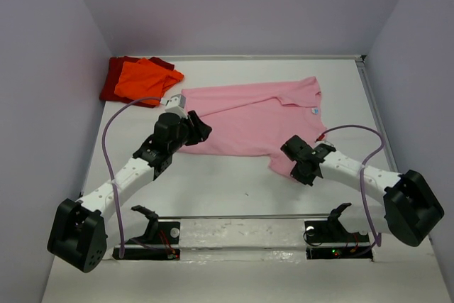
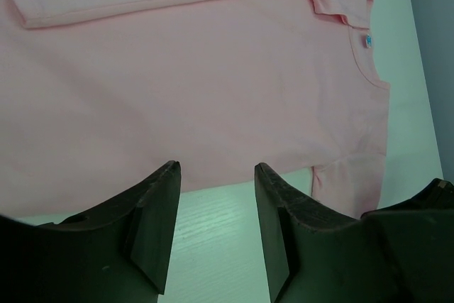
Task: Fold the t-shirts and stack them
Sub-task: Grap the side of the flattened tshirt closest away from the robot with both arms
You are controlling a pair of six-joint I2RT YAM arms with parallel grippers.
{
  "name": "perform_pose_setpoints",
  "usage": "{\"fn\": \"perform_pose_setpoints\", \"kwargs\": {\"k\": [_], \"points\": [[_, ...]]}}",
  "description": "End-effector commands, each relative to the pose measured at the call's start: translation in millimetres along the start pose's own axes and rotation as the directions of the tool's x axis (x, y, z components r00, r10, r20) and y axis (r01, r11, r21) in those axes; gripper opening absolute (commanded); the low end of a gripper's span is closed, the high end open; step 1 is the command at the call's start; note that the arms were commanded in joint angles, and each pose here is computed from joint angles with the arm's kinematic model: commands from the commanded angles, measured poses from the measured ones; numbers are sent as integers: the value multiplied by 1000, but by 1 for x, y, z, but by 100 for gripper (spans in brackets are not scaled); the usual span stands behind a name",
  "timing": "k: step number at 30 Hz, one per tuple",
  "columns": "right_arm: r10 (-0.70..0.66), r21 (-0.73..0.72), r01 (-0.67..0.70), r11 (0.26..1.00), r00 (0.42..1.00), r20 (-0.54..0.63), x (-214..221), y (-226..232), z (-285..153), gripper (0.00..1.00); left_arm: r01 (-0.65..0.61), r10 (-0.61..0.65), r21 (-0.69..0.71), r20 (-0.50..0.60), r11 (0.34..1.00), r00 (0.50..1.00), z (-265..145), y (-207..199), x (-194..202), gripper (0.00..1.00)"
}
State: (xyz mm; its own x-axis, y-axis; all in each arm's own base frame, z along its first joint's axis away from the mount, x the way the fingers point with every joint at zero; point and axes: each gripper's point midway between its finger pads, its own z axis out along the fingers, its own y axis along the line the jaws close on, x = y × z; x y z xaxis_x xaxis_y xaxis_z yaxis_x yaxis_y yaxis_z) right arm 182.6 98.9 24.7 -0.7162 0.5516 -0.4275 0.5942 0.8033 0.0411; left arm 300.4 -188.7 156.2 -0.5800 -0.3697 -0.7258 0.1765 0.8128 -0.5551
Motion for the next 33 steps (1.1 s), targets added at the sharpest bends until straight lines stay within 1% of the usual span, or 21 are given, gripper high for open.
{"fn": "perform_pose_setpoints", "kwargs": {"k": [1, 3, 5, 6, 9, 11, 12, 14, 16, 17, 18, 20, 21, 22, 23, 29, 33], "points": [[9, -50, -8, 999, 1000, 18, -5, 6, -5, 0, 11, -11, 4, 35, 1000, 999, -2, -2, -6, 56], [6, -69, -3, 998, 999, 32, -10, 11, -9, 0, 29, -28, -38, 22, 999, 999, 0, 9, 2, 56], [-11, -90, 15, 996, 998, 55, -17, 15, -14, 0, 75, -71, -150, 29, 986, 997, 4, 35, 12, 56], [-15, -112, 24, 993, 997, 81, -25, 20, -20, 0, 96, -88, -232, 42, 968, 995, 4, 56, 18, 56], [-15, -155, 33, 987, 993, 118, -37, 30, -32, 0, 141, -131, -370, 52, 919, 990, 0, 89, 34, 55], [-21, -185, 47, 982, 990, 141, -46, 39, -41, 0, 161, -124, -456, 109, 875, 986, -5, 109, 30, 55], [-28, -209, 59, 976, 989, 147, -48, 43, -45, 0, 177, -132, -488, 125, 855, 983, -8, 115, 29, 57], [-63, -259, 101, 961, 987, 150, -48, 54, -50, 0, 195, -126, -529, 164, 826, 978, -12, 123, 23, 58], [-67, -279, 108, 954, 986, 151, -48, 57, -51, 0, 203, -115, -546, 191, 813, 975, -12, 125, 14, 59], [-73, -277, 111, 954, 987, 146, -45, 55, -48, 0, 199, -113, -566, 183, 800, 977, -12, 129, 16, 60], [-72, -286, 112, 952, 987, 146, -45, 55, -49, 0, 204, -110, -567, 196, 798, 974, -10, 127, 9, 61], [-74, -312, 116, 943, 987, 144, -43, 56, -51, 0, 184, -98, -621, 171, 762, 980, -12, 135, 13, 61], [-73, -320, 117, 940, 987, 145, -43, 56, -51, 0, 189, -97, -629, 178, 754, 979, -11, 135, 9, 62], [-75, -333, 123, 935, 986, 151, -44, 57, -54, 0, 221, -110, -653, 207, 725, 972, -14, 140, 7, 64], [-76, -336, 124, 934, 985, 154, -44, 57, -55, 0, 211, -111, -677, 189, 705, 976, -14, 145, 13, 65], [-83, -364, 144, 920, 980, 180, -50, 61, -62, 0, 204, -153, -702, 136, 683, 979, -5, 151, 29, 65], [-84, -374, 151, 915, 979, 188, -51, 62, -65, 0, 175, -159, -736, 93, 654, 983, 0, 160, 42, 65]]}}
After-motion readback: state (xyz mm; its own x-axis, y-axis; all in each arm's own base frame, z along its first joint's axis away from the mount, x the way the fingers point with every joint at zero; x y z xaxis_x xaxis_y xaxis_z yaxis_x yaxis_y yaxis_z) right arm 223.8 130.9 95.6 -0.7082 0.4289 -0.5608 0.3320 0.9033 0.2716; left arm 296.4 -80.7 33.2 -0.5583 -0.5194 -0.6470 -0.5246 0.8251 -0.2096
